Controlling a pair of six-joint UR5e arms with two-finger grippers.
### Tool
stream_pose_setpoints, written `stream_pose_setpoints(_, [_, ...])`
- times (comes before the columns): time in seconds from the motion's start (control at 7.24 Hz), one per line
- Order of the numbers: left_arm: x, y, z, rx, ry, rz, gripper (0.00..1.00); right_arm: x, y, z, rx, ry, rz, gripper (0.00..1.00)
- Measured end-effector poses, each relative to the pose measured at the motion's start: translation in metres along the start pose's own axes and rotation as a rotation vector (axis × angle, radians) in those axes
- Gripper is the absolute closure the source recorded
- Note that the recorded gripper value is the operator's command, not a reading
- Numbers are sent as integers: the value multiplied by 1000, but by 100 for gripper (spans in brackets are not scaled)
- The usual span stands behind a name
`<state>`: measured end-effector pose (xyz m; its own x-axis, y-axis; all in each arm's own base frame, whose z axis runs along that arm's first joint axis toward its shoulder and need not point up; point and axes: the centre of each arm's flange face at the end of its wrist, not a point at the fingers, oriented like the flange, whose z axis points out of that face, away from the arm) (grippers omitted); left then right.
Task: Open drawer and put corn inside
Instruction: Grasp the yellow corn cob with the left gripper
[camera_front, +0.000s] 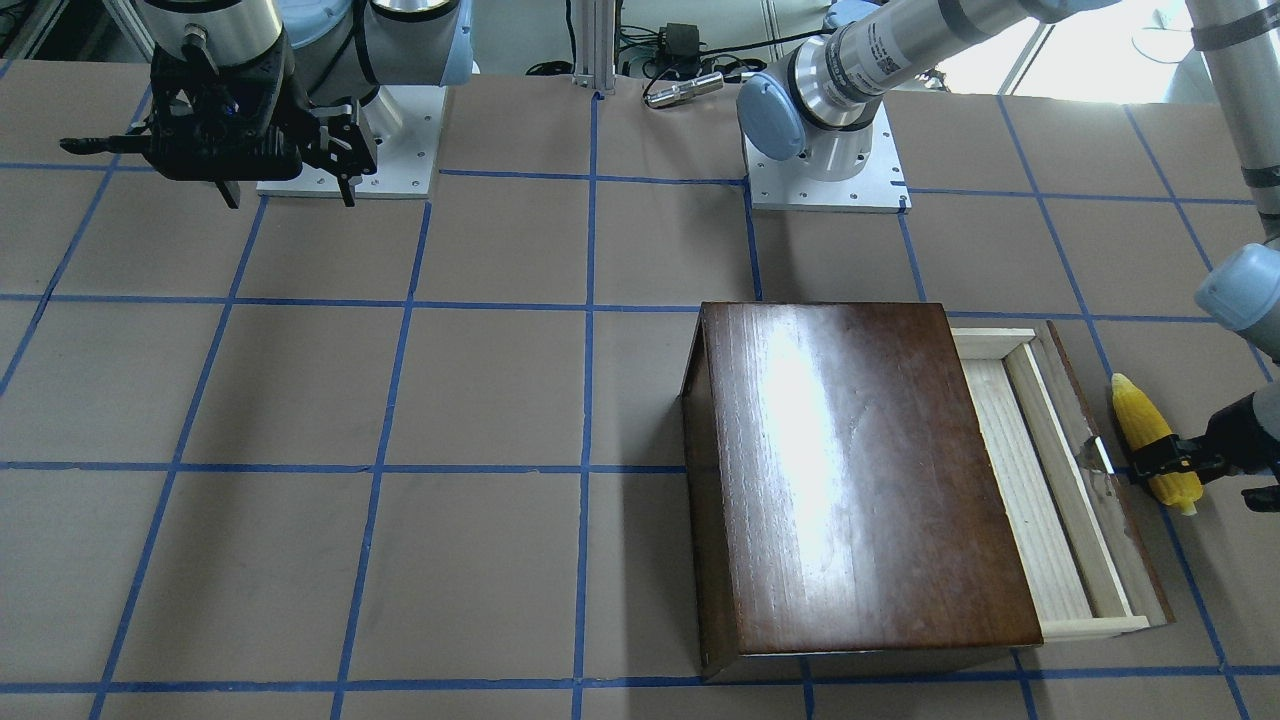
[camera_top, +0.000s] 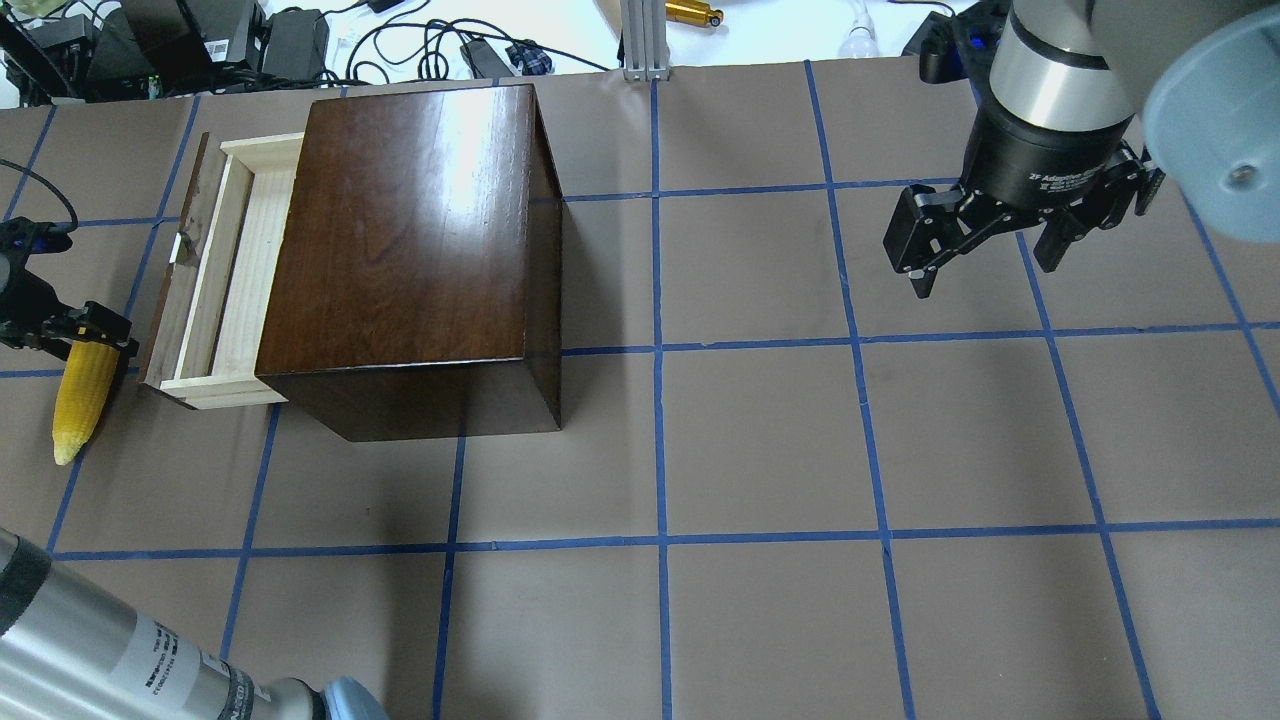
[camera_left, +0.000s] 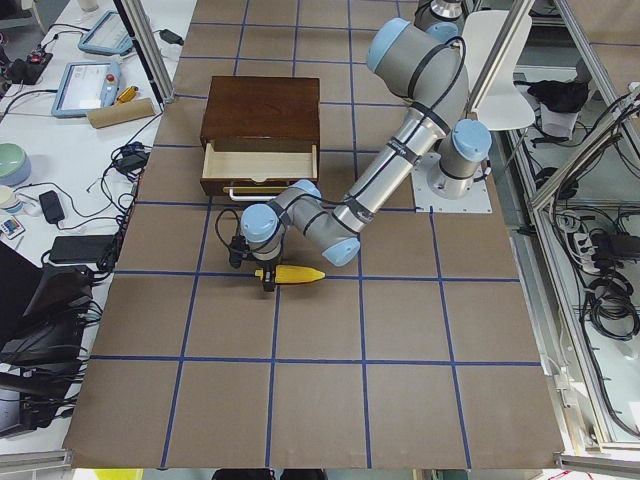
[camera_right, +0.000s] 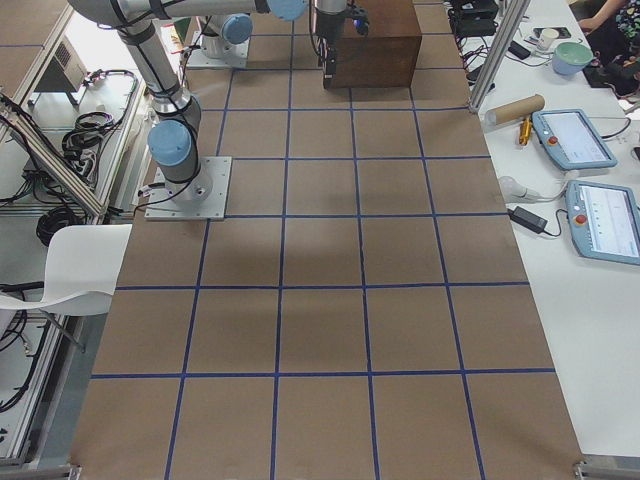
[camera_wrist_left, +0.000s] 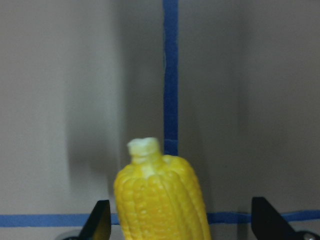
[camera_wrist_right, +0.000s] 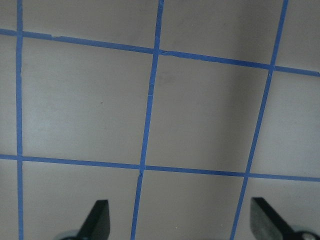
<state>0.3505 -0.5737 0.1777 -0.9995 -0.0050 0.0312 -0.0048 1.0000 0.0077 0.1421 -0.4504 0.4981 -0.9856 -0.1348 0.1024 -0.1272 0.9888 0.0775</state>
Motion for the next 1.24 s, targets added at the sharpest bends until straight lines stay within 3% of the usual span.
stream_pose_setpoints(0.14, [0,0,2,-4,1,1,0,0,0,0,0,0,0,0])
stream_pose_setpoints(0.55, [2,2,9,-15,10,2,89,0,0,0,0,0,0,0])
stream_pose_setpoints(0.69, [2,3,8,-14,10,1,100,0,0,0,0,0,0,0])
stream_pose_setpoints(1.24, [3,3,0,-8,7,-3,100,0,0,0,0,0,0,0])
